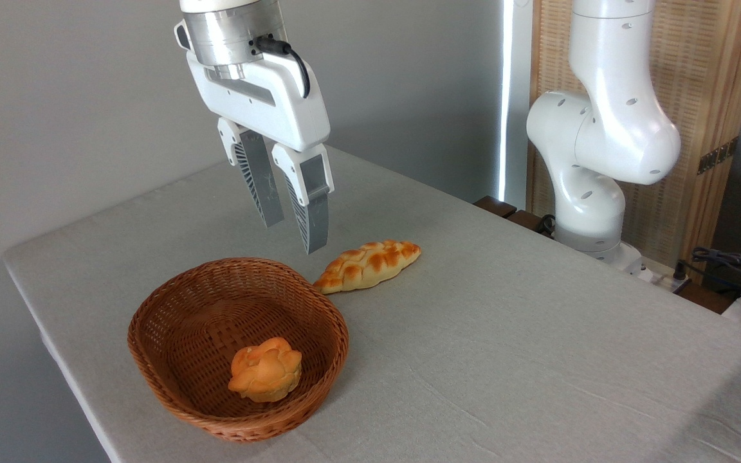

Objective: Put bread into the basket

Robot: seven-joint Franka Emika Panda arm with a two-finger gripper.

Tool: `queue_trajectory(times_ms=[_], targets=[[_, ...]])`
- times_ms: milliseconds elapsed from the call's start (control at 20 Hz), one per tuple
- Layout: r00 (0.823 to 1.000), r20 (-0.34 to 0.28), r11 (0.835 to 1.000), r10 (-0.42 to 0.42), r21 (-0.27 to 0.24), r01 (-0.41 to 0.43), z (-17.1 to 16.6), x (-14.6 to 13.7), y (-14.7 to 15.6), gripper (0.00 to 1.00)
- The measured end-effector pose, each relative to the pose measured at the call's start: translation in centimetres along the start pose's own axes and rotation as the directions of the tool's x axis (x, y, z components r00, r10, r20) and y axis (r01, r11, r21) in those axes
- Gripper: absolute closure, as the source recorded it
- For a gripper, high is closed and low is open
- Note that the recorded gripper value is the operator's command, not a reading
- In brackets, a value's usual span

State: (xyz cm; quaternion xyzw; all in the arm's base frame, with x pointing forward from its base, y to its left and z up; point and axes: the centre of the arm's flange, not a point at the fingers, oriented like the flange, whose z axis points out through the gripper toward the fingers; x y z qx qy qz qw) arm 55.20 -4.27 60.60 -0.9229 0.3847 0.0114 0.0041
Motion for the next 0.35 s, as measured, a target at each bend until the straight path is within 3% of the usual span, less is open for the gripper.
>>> queue_trajectory(times_ms=[350], targets=[[1.0, -0.01, 1.0, -0.003, 0.006, 0.003, -0.54, -0.09, -0.11, 0.0]])
